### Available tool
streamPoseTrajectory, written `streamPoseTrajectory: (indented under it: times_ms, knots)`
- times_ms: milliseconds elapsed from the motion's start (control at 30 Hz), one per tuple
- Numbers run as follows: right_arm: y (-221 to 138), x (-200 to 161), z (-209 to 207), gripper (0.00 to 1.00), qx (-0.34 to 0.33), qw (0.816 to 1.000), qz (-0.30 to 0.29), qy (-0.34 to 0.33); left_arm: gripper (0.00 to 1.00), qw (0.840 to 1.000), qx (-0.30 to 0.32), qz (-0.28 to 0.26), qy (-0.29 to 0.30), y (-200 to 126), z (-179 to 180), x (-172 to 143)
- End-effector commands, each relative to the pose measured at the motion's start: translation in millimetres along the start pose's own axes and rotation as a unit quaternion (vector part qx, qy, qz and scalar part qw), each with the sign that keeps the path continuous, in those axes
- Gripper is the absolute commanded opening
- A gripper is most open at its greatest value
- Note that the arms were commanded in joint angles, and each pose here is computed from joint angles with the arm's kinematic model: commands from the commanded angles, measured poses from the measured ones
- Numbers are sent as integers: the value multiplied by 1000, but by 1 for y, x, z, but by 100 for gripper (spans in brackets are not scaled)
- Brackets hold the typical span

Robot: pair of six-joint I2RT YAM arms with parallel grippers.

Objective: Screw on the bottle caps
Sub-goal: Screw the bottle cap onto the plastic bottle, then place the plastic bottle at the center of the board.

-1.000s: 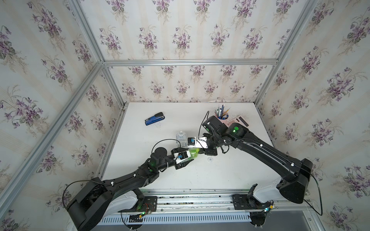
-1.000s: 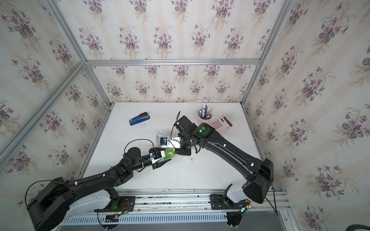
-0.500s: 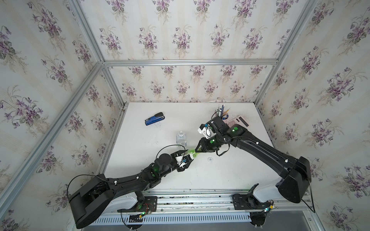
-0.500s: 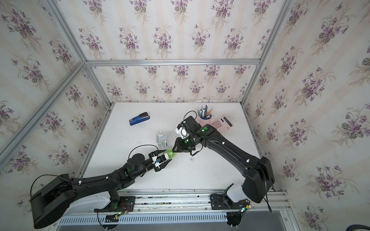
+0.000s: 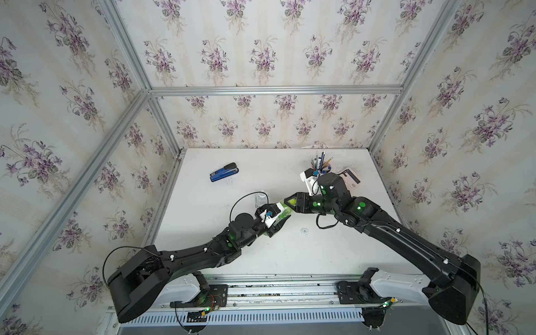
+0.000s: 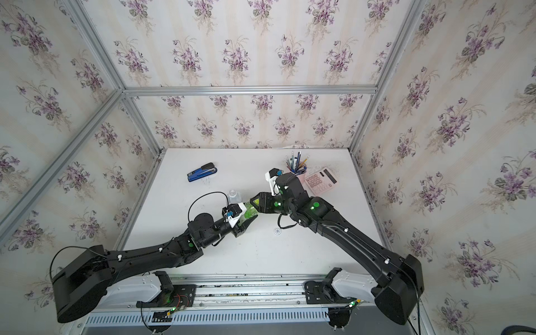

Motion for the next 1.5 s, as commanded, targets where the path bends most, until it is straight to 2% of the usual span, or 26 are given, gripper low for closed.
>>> streamPoseTrajectory:
  times_ms: [0,133,567,667,700,833,967,1067,1233,1333,1467]
  knots:
    - [-6,25,1,56,-3,995,-84,-60,58,997,15,-15,-69,4,6,9]
    - [-4,26,-1,54,14,990,-117,-73,58,996,8,-20,-84,8,4,11]
    - [7,25,3,36,40,985,-128,-114,59,996,-22,-27,-80,15,-4,13]
    - [9,22,-2,20,35,983,-130,-127,61,996,-24,-25,-78,16,-5,13]
    - [9,20,-3,16,36,981,-131,-136,66,996,-24,-25,-78,16,-5,13]
    - [5,24,0,9,32,973,-142,-180,100,997,-28,-26,-70,12,-8,14]
    - [1,41,6,8,12,957,-166,-236,100,998,-28,-15,-63,3,-6,19]
    - [-2,66,7,8,-27,937,-211,-278,100,998,-28,-1,-63,-11,-4,26]
    - [11,110,-7,10,-73,910,-265,-310,100,996,22,33,-79,-42,17,26]
    - [27,135,-17,12,-95,903,-278,-314,100,991,72,47,-102,-62,42,14]
    - [48,156,-34,13,-103,904,-279,-307,100,981,108,67,-149,-77,72,-5]
Point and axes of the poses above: each gripper's point midway between its finger pads, its own y axis out along the fingers, its own z axis along the line the jaws close on, x = y × z, the point moved 2 cm from there along -y, back along the fingers, and after that the axes turned 3 degrees about y, right-handed, at the moved point
